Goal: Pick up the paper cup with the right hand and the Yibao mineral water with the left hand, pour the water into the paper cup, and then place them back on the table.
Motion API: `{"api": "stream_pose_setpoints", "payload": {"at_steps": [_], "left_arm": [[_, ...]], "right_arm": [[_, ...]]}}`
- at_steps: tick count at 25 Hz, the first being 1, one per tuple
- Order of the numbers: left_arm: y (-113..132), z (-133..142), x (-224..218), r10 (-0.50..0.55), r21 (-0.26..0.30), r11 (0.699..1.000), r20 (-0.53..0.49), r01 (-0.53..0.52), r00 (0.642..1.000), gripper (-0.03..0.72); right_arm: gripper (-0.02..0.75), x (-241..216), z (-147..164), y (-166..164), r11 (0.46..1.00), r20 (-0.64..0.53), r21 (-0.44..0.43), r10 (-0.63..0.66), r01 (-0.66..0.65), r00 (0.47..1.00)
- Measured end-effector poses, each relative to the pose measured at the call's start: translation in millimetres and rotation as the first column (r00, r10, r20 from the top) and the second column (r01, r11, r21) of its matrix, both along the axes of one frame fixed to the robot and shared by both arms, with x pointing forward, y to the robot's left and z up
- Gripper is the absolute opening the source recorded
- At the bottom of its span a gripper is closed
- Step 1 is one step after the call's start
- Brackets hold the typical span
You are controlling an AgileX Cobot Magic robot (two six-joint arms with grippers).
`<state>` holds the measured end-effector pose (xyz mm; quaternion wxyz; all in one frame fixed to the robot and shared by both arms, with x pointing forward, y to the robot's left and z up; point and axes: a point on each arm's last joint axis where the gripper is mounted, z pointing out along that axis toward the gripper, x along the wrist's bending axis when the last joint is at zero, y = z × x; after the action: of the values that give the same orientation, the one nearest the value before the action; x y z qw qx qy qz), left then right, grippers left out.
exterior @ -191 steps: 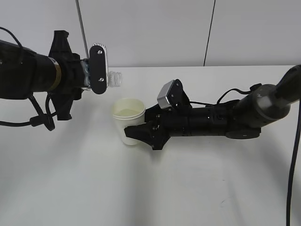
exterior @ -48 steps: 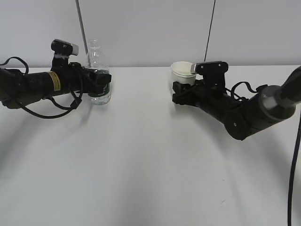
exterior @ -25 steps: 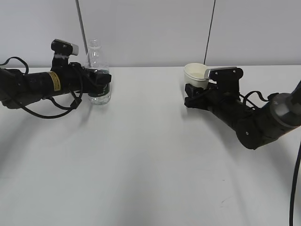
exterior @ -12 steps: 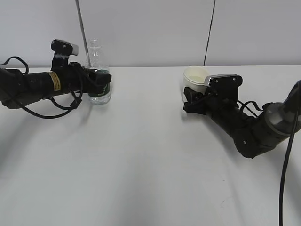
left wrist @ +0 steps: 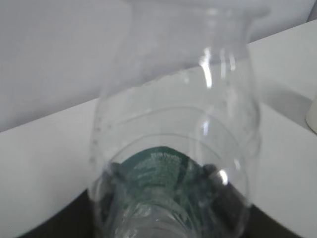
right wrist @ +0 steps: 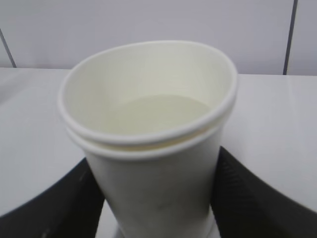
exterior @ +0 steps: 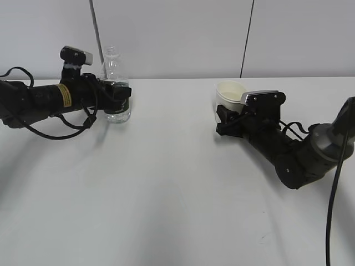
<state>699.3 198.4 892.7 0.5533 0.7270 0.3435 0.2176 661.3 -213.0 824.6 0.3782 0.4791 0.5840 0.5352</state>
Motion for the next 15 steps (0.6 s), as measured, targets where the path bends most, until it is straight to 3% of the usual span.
{"api": "stream_pose_setpoints", "payload": {"at_steps": [15], "left_arm": [[0.0,0.0,0.0,0.000,0.000,1.000,0.000,0.000,1.000,0.312]], "right_arm": [[0.485,-0.5,-0.3,-0.2,1.000,0.001,-0.006,0.000,0.000,1.000]]}}
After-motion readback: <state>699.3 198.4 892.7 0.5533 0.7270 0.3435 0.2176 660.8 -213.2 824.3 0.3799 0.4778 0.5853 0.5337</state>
